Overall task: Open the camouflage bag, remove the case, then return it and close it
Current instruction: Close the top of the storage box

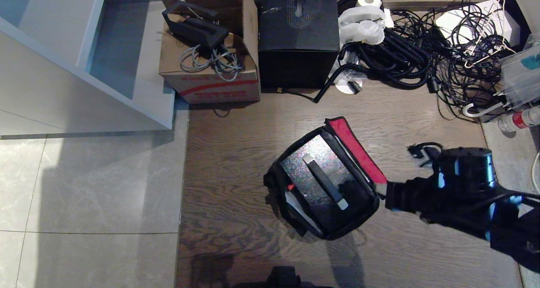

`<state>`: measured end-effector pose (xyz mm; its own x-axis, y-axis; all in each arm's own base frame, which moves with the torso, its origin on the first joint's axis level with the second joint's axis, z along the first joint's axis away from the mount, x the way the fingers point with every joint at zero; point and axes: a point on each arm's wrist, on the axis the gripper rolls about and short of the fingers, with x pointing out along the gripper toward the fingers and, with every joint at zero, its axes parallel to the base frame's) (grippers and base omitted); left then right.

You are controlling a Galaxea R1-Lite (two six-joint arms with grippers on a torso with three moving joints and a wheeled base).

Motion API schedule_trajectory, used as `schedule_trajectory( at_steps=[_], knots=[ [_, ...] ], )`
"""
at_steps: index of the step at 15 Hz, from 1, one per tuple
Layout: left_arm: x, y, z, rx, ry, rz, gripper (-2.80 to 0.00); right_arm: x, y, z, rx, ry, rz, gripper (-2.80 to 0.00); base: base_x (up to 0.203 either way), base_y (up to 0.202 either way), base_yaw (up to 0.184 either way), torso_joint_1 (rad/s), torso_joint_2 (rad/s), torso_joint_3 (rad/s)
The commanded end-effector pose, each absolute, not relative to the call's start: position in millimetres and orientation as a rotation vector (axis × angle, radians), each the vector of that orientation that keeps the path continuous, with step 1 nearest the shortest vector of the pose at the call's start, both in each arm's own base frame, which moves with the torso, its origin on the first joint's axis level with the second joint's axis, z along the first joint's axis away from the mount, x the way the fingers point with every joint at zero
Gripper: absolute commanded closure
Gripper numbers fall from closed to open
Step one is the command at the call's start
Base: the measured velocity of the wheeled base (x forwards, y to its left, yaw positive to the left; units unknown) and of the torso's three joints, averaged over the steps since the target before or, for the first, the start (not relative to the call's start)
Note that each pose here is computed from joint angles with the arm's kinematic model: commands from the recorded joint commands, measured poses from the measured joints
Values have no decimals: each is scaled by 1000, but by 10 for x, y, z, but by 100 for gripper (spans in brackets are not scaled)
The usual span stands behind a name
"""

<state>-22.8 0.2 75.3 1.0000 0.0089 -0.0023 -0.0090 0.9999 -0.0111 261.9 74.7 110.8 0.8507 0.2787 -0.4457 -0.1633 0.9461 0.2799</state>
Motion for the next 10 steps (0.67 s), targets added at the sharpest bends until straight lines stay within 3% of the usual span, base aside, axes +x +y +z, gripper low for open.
schedule_trajectory(
  at_steps=[1,2,10],
  knots=[
    [-228,2,752,-12,3,9,0,2878,330,1115,335,510,49,0,0,0,0,0,0,0],
    [-229,2,753,-12,2,9,0,2999,186,1065,374,535,-20,-280,0,0,0,0,0,0],
    [-229,2,751,-12,2,9,0,3703,-8,505,742,608,-266,-280,0,0,0,0,0,0]
  ],
)
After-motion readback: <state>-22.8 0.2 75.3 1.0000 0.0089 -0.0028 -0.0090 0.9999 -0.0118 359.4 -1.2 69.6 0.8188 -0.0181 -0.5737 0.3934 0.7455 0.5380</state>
